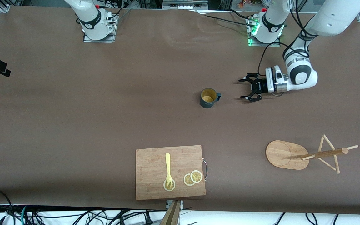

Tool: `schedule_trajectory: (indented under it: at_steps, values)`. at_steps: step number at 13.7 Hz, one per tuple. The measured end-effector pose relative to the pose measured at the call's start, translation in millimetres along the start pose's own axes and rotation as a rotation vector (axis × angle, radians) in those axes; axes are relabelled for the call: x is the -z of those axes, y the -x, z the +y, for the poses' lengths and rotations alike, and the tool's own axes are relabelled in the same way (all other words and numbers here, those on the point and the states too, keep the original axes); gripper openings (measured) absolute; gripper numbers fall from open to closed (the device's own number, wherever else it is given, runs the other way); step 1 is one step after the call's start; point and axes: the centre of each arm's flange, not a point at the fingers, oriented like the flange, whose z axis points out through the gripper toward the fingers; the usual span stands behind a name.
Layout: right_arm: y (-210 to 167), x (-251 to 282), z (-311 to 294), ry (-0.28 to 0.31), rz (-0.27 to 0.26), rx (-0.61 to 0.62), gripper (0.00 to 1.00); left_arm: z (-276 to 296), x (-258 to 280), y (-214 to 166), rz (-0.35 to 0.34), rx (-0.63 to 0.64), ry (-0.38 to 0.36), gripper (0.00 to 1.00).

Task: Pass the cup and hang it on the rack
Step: 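Withdraw the right gripper while the left gripper reaches the mug handle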

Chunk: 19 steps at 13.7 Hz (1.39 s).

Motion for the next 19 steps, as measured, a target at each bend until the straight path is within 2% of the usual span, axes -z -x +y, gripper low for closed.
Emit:
schedule_trajectory:
  at_steps: [6, 10, 15, 17, 19]
  values:
    - [-2, -8, 14, -0.008, -0.022, -0.018, 1.00, -23, -68, 12, 0.099, 0.016, 0.023, 1.00]
    - [-2, -8, 13, -0.009, -0.022, -0.018, 1.00, -26, -101, 10, 0.131, 0.031, 0.022, 1.00]
    - [-2, -8, 13, -0.012, -0.022, -0.017, 1.00, -26, -107, 7, 0.135, 0.027, 0.026, 0.99]
    - [-2, -8, 13, -0.012, -0.022, -0.017, 1.00, -27, -107, 7, 0.135, 0.024, 0.026, 0.81]
    - [-2, -8, 12, -0.012, -0.022, -0.015, 1.00, -27, -107, 7, 0.135, 0.023, 0.025, 0.58]
